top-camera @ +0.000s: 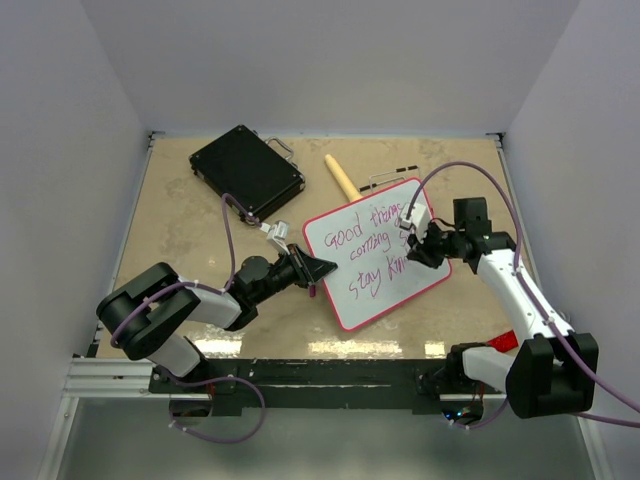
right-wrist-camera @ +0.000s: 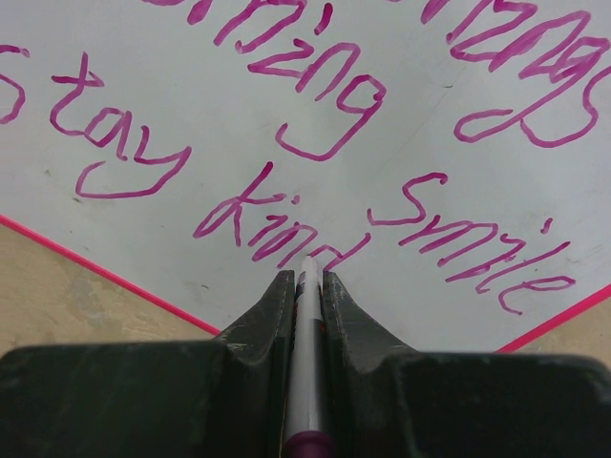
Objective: Write a sentence on the whiteboard
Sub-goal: Write on the whiteboard with the whiteboard marker without the cap.
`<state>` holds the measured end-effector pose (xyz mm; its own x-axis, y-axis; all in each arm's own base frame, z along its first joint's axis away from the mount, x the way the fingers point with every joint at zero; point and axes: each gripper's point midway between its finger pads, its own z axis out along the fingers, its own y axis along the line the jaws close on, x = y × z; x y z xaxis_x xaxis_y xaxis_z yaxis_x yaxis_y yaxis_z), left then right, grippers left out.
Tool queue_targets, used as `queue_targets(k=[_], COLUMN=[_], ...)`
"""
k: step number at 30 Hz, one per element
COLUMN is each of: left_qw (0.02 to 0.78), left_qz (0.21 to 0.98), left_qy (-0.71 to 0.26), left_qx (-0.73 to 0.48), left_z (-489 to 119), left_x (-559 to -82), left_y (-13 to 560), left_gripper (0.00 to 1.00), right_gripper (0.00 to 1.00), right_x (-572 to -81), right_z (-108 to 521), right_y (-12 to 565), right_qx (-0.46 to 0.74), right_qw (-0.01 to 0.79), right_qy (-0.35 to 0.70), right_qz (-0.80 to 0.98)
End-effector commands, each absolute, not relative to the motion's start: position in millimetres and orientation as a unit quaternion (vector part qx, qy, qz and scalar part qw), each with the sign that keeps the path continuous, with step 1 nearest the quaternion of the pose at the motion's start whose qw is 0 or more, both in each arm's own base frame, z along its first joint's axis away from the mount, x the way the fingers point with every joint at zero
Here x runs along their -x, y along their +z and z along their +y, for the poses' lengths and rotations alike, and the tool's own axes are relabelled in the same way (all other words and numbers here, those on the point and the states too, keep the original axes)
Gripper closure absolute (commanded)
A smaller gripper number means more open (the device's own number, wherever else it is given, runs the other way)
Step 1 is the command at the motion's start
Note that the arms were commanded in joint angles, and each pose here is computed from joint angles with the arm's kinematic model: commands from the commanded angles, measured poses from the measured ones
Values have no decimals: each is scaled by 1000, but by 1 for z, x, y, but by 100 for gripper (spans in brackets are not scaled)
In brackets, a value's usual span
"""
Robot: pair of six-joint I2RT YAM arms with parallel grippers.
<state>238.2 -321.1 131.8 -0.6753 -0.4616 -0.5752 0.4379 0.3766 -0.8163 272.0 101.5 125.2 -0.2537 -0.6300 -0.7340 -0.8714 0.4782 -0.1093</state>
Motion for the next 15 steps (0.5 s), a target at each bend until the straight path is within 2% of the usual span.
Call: queue_targets(k=[1, 15], left_qw=[437, 438], left_qz=[684, 683], left_qy=[-583, -584], left_qx=[-34, -33], left_z=[-329, -328], left_x=[-237, -236], left_y=[162, 164], left_gripper=[100, 100], right_gripper=[100, 100], right_x=[-264, -279], right_z=[105, 96], right_y=[126, 131], right_qx=[504, 477], right_qw=[359, 379], right_qy=[176, 140], right_qz=[765, 781])
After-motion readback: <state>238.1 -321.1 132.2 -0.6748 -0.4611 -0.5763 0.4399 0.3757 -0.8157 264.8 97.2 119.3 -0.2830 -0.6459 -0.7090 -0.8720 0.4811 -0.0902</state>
